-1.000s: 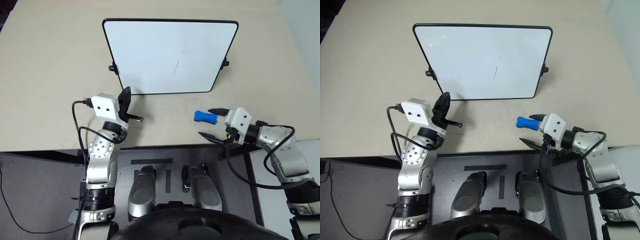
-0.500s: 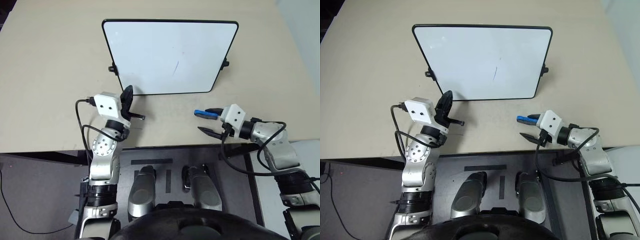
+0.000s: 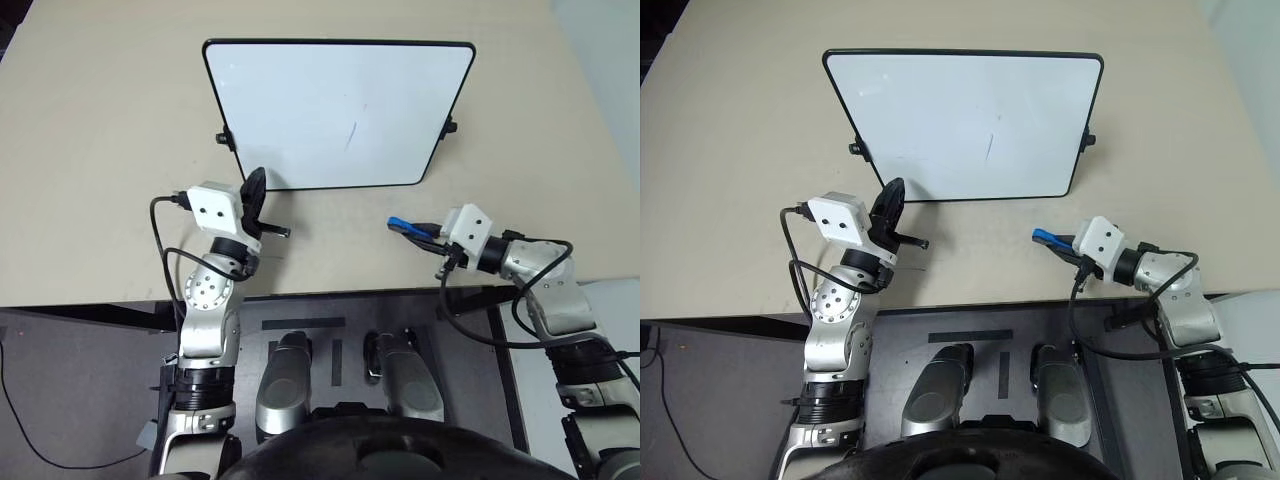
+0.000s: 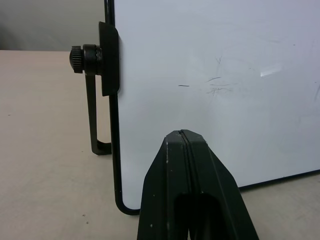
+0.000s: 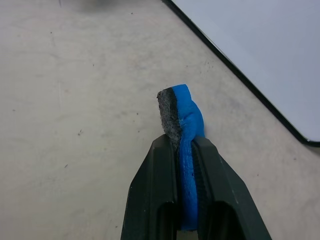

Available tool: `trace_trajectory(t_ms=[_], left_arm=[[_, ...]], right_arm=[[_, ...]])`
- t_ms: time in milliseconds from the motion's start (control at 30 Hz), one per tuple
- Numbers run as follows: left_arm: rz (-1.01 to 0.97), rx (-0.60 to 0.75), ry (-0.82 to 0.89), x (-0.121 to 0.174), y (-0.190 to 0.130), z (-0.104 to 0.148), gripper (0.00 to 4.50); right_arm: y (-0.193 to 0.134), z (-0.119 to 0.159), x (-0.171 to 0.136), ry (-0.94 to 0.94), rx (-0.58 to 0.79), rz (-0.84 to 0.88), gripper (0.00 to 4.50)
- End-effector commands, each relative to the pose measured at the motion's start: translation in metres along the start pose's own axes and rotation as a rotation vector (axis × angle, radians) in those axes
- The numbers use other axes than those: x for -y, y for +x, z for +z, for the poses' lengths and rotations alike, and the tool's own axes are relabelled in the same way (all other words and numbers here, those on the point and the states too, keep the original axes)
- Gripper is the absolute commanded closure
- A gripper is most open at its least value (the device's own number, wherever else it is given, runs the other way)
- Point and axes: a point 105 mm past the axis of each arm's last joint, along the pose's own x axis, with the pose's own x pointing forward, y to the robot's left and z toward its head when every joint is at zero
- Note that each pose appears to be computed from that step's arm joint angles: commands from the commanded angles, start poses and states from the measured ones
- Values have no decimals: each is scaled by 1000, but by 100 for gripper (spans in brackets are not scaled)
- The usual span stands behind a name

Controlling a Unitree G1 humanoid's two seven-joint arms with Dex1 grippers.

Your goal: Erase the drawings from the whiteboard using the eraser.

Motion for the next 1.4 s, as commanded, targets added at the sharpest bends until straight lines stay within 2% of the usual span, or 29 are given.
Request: trace_trajectory(t_ms=[33,133,200,300,433,667,967,1400], left_arm=[[-3,41,14,0,3,10,450],[-5,45,15,1,5,11,450],[-5,48,15,2,5,11,450],[1,52,16,1,5,12,450],[10,56,16,0,5,12,450],[22,61,18,-1,4,13,450],[22,63,20,-2,4,13,450],[13,63,22,-2,6,14,450]], right_arm=[[11,41,10,-154,117,-22,442],[29,86,33,-403,219,-120,442],[37,106,43,-537,262,-176,442],[47,121,52,-705,292,-250,442],[57,131,60,-791,343,-316,442],[80,111,56,-891,277,-272,442],[92,84,49,-858,210,-202,442],[61,119,83,-930,314,-514,442]])
